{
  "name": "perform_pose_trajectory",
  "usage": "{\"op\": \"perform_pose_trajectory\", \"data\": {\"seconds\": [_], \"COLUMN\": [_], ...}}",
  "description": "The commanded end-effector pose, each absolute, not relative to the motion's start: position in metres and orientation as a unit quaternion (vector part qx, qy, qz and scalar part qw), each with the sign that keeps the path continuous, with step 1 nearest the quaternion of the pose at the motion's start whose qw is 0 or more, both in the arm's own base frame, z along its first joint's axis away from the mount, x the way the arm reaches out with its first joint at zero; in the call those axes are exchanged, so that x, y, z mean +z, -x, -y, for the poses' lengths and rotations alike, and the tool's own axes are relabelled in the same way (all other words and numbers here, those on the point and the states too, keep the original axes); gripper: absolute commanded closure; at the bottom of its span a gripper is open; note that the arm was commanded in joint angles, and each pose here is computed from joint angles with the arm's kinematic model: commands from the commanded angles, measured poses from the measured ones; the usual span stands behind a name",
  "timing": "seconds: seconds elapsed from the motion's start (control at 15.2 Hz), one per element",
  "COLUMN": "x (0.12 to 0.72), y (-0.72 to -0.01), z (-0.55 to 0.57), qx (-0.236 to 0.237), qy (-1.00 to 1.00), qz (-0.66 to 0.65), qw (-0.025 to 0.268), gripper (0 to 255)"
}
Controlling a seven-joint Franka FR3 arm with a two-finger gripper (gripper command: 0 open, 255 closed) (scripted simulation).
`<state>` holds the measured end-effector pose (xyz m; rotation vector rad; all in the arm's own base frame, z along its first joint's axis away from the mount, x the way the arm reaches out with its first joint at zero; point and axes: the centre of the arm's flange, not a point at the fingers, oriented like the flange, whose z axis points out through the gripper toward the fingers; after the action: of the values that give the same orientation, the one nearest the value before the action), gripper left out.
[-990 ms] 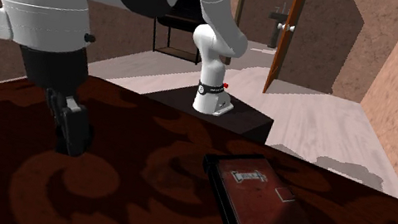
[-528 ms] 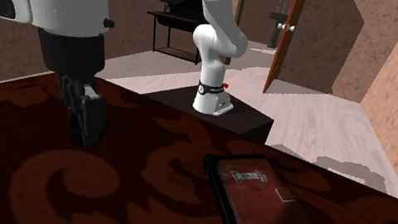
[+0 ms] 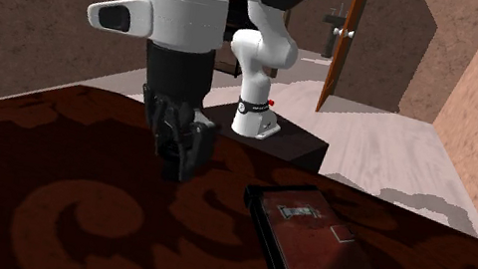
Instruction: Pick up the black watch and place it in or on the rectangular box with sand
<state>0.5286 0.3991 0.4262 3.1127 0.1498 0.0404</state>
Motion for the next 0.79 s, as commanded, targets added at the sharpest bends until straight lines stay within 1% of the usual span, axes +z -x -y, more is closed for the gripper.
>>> {"op": "perform_pose_trajectory", "data": {"seconds": [0.0, 0.73], "x": [0.425, 0.430], "y": [-0.510, -0.399], "z": [-0.417, -0.510], "qx": [0.013, 0.013], "qy": [-0.999, -0.999], "qz": [-0.047, -0.047], "qw": [0.013, 0.013], "gripper": [255, 255]}}
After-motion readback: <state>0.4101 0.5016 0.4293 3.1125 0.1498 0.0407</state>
